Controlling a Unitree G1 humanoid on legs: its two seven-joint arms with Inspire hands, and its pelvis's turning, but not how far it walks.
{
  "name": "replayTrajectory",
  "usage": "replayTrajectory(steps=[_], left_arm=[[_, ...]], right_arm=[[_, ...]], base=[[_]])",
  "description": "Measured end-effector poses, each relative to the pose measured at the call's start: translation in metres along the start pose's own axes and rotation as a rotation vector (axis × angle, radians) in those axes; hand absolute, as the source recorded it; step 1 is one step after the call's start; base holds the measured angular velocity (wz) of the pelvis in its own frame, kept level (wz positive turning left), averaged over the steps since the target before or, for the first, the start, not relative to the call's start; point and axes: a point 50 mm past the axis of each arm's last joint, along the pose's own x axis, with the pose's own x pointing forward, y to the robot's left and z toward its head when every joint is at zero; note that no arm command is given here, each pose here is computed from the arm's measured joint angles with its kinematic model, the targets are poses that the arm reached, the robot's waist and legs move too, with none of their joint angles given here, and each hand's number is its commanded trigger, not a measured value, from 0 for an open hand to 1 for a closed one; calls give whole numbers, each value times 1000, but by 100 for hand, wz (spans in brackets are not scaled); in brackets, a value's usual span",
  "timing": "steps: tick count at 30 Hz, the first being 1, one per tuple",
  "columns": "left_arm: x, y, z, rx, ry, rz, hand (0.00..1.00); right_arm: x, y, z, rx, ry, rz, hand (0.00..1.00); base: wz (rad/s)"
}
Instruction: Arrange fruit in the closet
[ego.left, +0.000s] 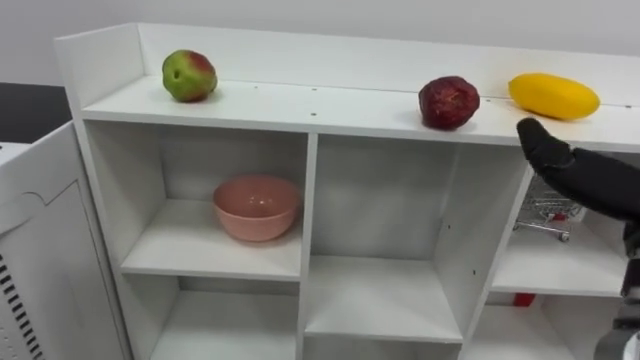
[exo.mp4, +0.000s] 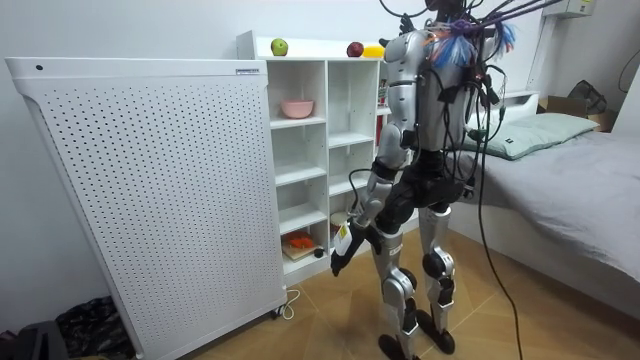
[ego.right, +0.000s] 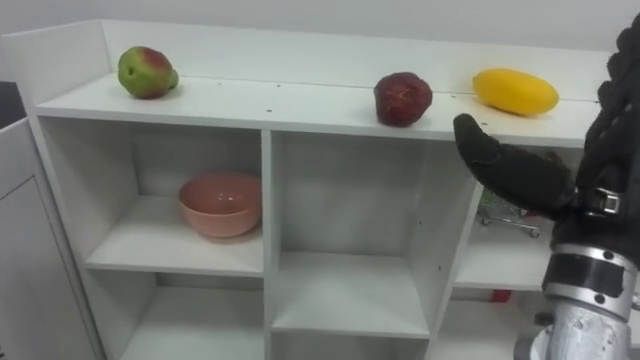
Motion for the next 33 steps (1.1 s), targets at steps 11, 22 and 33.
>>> replayTrajectory(steps=[11, 22, 33], left_arm=[[1, 1, 2, 1, 2, 3, 0], [0, 1, -1, 11, 12, 0, 0], [1, 5, -3, 41, 18, -2, 0]], right_arm=[[0, 3, -9, 4, 46, 31, 0], [25, 4, -15, -17, 46, 29, 0], [29, 9, -25, 31, 119, 67, 0]], base=[[6], [2], [4]])
